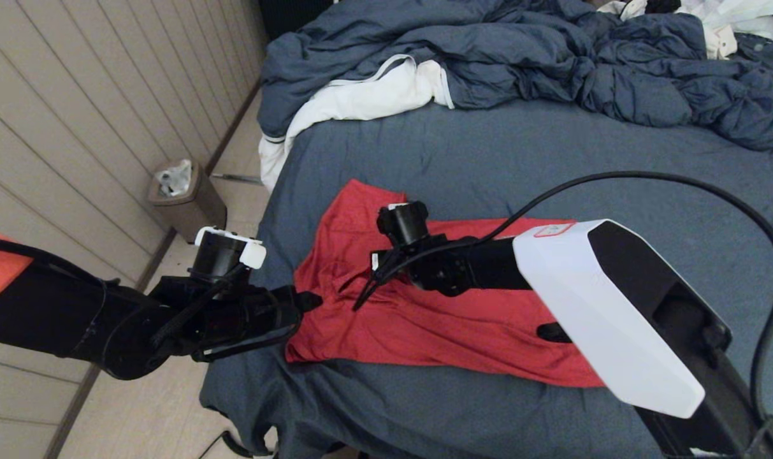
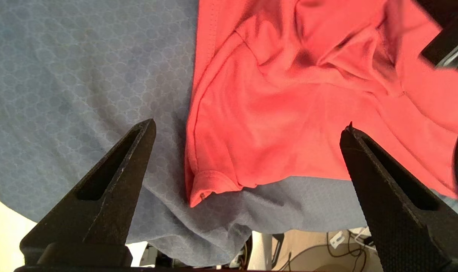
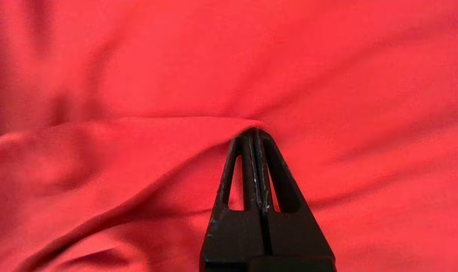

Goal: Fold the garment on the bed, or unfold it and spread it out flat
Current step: Fold the red T-shirt

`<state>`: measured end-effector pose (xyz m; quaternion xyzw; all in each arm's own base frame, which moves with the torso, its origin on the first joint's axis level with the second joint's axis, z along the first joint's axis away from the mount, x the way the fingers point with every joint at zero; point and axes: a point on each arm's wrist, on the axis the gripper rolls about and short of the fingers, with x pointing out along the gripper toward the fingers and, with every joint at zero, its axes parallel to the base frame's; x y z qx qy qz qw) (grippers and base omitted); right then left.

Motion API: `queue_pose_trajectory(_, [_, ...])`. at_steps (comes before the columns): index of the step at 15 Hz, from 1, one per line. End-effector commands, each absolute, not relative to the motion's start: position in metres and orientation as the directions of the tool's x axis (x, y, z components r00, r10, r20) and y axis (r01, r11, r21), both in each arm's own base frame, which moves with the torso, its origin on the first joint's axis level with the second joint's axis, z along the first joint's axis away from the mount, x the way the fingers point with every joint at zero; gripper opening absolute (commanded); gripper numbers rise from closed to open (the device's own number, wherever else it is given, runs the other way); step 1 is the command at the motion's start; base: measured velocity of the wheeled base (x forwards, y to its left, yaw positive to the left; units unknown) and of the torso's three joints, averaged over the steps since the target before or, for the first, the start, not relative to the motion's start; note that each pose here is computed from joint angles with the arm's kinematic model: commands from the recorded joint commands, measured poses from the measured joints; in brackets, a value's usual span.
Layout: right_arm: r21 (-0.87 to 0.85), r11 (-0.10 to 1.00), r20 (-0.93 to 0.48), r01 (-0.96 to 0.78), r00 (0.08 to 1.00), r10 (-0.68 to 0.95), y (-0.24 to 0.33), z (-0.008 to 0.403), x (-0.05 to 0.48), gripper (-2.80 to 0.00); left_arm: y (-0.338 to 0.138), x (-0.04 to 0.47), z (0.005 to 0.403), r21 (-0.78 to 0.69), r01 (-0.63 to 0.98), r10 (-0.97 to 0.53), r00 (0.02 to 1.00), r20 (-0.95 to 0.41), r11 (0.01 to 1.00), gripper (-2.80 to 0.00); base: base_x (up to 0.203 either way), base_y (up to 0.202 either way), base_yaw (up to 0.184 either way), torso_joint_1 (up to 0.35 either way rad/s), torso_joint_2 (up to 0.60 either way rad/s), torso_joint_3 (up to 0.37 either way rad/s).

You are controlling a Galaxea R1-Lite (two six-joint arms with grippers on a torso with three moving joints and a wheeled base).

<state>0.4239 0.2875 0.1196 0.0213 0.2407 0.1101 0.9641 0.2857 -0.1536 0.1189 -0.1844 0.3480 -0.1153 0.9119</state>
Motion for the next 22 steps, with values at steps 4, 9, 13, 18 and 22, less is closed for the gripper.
queue_pose_trajectory(4, [0.102,0.987,-0.411,-0.125,0.898,0.157,0.257,0.137,0.439,-2.80,-0.153,0.285,0.119,-0.419,0.079,-0.338,0.732,-0.591,0.904,0.00,0.000,0.000,0.000,0.000,0.00,0.000])
queue_pose_trajectory(9, [0.117,0.975,-0.397,-0.190,0.891,0.221,0.278,0.160,0.412,-2.80,-0.153,0.285,0.119,-0.425,0.088,-0.343,0.745,-0.572,0.901,0.00,0.000,0.000,0.000,0.000,0.00,0.000])
queue_pose_trajectory(13, [0.083,0.953,-0.472,-0.291,0.831,0.295,0.314,0.147,0.372,-2.80,-0.153,0.285,0.121,-0.429,0.091,-0.346,0.749,-0.565,0.899,0.00,0.000,0.000,0.000,0.000,0.00,0.000])
queue_pose_trajectory(18, [0.048,0.945,-0.541,-0.322,0.788,0.296,0.333,0.108,0.366,-2.80,-0.153,0.284,0.124,-0.433,0.095,-0.349,0.754,-0.557,0.896,0.00,0.000,0.000,0.000,0.000,0.00,0.000])
queue_pose_trajectory(22, [0.036,0.940,-0.560,-0.340,0.772,0.300,0.342,0.094,0.363,-2.80,-0.139,0.289,0.136,-0.448,0.070,-0.324,0.789,-0.522,0.891,0.00,0.000,0.000,0.000,0.000,0.00,0.000])
